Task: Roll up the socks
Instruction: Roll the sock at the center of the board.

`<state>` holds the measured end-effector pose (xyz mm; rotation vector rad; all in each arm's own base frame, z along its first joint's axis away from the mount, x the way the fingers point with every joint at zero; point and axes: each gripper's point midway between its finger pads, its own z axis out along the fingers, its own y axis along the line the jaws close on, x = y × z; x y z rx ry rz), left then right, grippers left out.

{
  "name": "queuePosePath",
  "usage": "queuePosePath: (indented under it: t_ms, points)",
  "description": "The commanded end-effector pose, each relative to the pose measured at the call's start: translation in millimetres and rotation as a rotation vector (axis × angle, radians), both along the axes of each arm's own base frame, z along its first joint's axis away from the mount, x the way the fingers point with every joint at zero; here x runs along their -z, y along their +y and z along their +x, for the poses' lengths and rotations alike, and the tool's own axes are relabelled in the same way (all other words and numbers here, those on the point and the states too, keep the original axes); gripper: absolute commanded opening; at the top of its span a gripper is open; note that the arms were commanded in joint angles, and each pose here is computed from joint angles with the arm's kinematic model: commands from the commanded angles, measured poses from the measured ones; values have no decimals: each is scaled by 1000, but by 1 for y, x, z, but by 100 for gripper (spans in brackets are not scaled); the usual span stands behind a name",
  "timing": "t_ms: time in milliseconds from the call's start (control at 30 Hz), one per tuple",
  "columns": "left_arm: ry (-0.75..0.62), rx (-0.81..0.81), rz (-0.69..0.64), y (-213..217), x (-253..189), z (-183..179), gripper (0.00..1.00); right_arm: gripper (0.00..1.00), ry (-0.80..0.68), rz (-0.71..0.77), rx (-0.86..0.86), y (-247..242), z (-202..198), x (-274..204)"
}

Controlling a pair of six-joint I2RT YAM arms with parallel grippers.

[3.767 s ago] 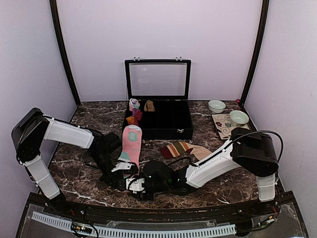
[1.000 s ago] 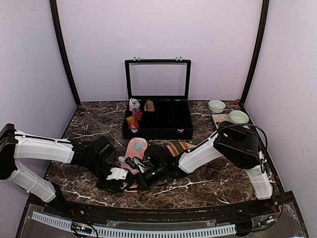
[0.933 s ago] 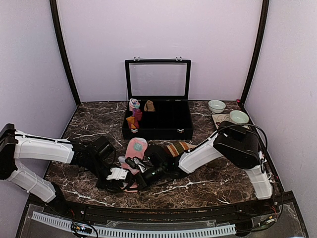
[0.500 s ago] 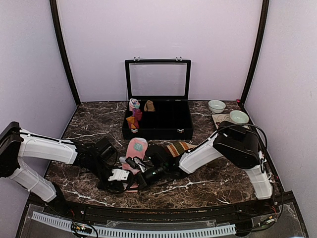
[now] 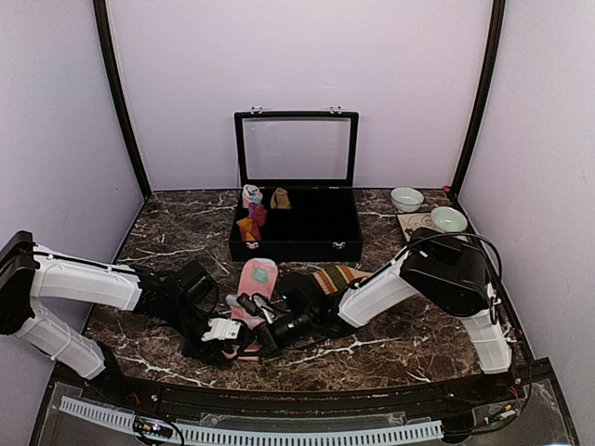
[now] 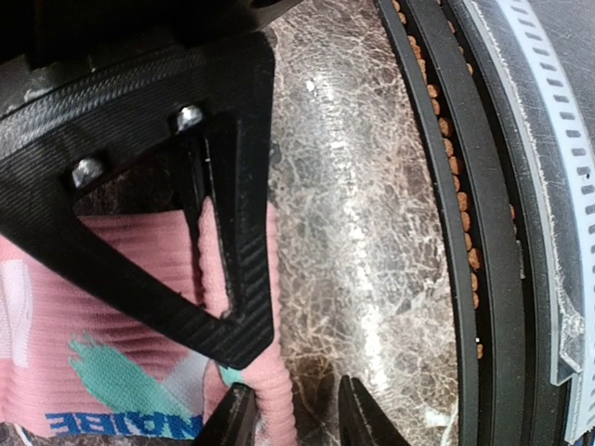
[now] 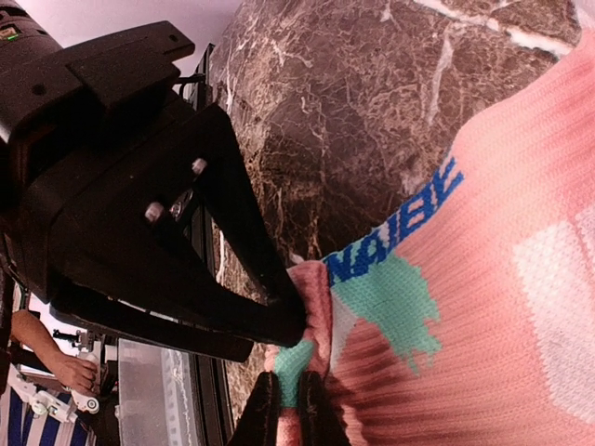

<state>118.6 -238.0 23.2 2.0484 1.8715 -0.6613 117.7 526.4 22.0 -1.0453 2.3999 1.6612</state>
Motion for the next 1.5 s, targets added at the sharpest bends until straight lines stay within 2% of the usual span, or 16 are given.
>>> queuePosePath:
  t_ms: [0, 67, 200, 333, 433, 600, 700, 800, 900, 1033, 1100, 1167, 1267, 1333, 1467]
  points:
    - [-54, -59, 94, 18, 20, 8, 32, 0, 143, -326, 22, -60, -22, 88]
    - [-73, -77, 124, 21, 27, 13, 31, 0, 139, -325, 16, -61, -22, 88]
    - [-82, -95, 142, 21, 30, 19, 17, 0, 134, -335, 10, -64, -23, 88]
    - [-68, -67, 131, 21, 29, 13, 7, 0, 129, -344, 11, -67, -24, 88]
    - [-38, -25, 123, 21, 27, 5, 3, 3, 130, -348, 22, -70, -23, 88]
    - [40, 25, 137, 22, 24, -9, 2, 17, 88, -334, 72, -77, -13, 79]
    - [122, 29, 159, 24, 24, -19, 2, 35, 36, -305, 110, -82, -4, 64]
    - [207, 16, 177, 23, 23, -26, 1, 47, -4, -274, 107, -85, -2, 48]
    - [289, 0, 209, 24, 24, -29, 2, 50, -79, -271, 133, -96, 3, 39]
    - [324, -2, 229, 25, 25, -29, 2, 49, -230, -220, 214, -117, 11, 20]
    - [337, -6, 220, 22, 22, -28, 2, 49, -365, -140, 220, -122, 7, -2]
    - [372, -6, 215, 19, 18, -29, 2, 48, -582, -87, 216, -127, 1, -20]
    - [467, -14, 207, 15, 11, -31, 2, 45, -789, -93, 208, -125, -2, -38]
    - [508, -14, 219, 13, 11, -31, 1, 44, -885, -115, 178, -115, -1, -48]
    - [547, -13, 242, 12, 17, -26, 1, 45, -1081, -136, 13, -84, -16, -58]
